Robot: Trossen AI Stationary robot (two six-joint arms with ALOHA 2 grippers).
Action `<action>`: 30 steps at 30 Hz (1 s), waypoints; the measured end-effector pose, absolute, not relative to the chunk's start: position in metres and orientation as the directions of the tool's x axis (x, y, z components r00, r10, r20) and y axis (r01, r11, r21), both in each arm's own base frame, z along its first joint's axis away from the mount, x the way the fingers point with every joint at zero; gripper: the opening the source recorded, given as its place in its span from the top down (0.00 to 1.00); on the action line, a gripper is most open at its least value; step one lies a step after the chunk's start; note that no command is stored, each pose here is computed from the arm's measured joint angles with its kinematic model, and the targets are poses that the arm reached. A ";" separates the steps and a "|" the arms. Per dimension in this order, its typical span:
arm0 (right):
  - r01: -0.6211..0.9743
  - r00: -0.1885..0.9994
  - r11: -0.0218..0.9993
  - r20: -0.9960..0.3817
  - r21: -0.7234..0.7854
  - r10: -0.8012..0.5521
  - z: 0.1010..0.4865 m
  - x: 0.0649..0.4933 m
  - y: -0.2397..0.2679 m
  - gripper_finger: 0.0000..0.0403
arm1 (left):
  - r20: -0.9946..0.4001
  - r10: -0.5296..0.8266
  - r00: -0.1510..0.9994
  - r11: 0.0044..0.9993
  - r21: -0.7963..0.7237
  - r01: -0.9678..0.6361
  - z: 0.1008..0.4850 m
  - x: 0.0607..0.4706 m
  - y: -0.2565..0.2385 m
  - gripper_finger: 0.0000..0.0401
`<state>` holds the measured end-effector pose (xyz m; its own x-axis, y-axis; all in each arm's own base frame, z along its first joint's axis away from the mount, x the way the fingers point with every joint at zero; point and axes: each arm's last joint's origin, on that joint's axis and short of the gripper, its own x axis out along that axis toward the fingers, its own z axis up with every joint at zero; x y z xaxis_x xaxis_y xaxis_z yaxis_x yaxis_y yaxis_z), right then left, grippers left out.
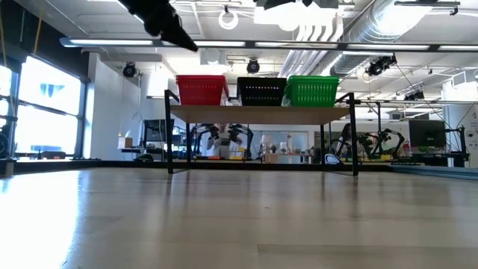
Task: Stack baskets on shelf by color
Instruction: Return to Home Position
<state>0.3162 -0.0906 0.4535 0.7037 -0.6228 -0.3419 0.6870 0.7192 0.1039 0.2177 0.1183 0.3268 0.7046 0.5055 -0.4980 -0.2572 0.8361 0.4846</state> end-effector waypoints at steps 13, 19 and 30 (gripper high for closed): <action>0.628 0.743 0.774 -0.358 0.081 -0.565 0.452 0.322 -0.062 0.61 | -0.389 0.337 0.857 0.941 0.110 -0.320 0.356 0.190 0.069 0.62; 0.642 0.714 0.763 -0.416 0.069 -0.563 0.425 0.330 -0.049 0.61 | -0.397 0.248 0.884 0.965 0.024 -0.260 0.331 0.173 0.037 0.62; 0.593 0.739 0.796 -0.477 0.123 -0.477 0.358 0.349 -0.014 0.61 | -0.297 0.201 0.933 0.973 -0.053 -0.226 0.278 0.137 0.000 0.62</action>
<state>0.3486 -0.0137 0.3576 0.7386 -0.4767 -0.4766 0.5929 0.7958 0.1229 0.1365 0.0001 0.2778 0.9334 0.2009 -0.2973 -0.2263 0.9726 -0.0533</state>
